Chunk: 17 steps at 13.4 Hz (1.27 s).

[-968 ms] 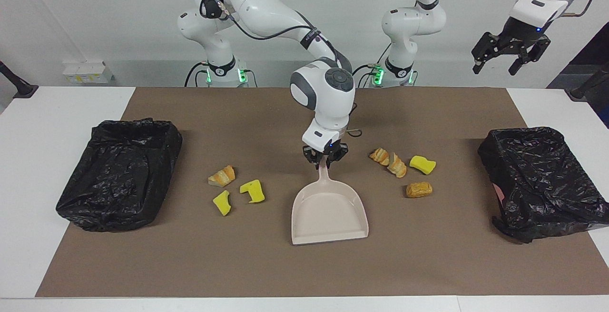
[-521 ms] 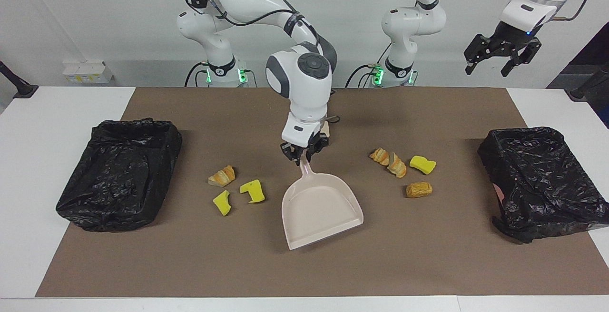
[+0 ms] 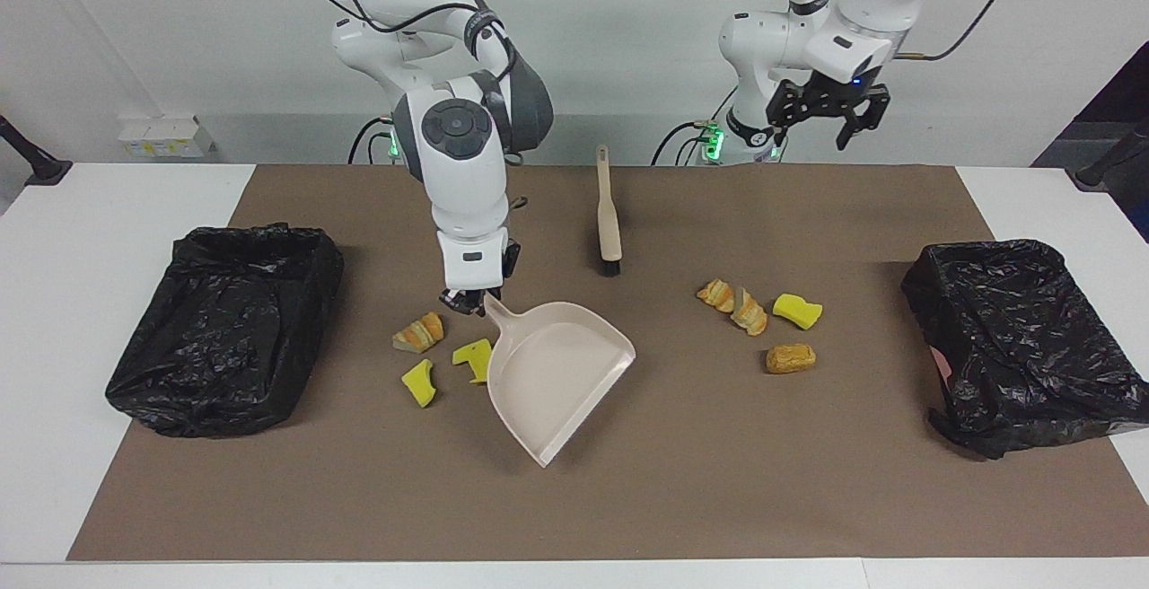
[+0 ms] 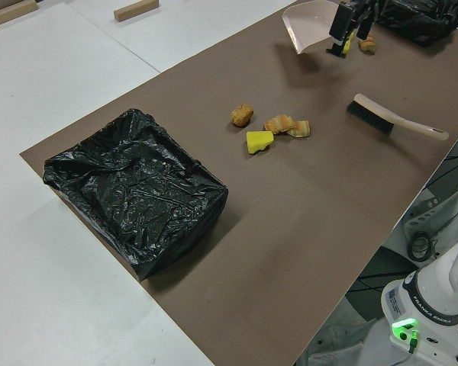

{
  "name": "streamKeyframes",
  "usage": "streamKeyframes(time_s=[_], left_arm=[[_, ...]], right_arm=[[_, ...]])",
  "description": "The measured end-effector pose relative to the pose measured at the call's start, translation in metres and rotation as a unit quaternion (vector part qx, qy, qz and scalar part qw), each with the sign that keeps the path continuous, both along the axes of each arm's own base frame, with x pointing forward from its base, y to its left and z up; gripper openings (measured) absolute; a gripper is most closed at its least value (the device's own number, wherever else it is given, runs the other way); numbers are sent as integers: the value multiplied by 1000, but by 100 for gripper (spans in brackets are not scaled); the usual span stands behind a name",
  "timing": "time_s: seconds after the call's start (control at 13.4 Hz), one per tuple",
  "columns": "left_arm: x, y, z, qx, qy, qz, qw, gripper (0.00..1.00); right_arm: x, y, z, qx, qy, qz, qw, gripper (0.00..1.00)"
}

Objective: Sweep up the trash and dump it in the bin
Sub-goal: 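Slide the dustpan beside the debris while the left gripper grasps the brush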

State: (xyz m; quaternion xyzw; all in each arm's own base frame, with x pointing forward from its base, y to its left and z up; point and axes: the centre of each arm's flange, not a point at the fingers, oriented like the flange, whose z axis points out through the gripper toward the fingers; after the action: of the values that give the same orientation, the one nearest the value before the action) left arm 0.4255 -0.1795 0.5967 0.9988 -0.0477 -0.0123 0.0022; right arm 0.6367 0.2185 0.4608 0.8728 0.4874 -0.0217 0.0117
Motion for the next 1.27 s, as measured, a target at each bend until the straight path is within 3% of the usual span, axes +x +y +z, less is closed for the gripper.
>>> streamKeyframes(time_s=[0.22,0.52,0.74,0.97,1.27], left_arm=[[-36,-74,-47,3,-1,10,1000,100],[-77,-128,-106,-14,-6,23,1000,100],[-116,-174,-170,-11,1,28,1000,100],[-133,-208,-229,0,13,35,999,100],[-166,-223,-257,15,22,34,999,100]], right_arm=[[1,-8,-6,0,10,83,996,32],[-3,-21,-19,1,25,182,983,32],[-3,-49,-32,6,13,244,970,32],[-12,-56,-44,7,12,265,964,32],[-19,-50,-48,-3,16,278,961,32]])
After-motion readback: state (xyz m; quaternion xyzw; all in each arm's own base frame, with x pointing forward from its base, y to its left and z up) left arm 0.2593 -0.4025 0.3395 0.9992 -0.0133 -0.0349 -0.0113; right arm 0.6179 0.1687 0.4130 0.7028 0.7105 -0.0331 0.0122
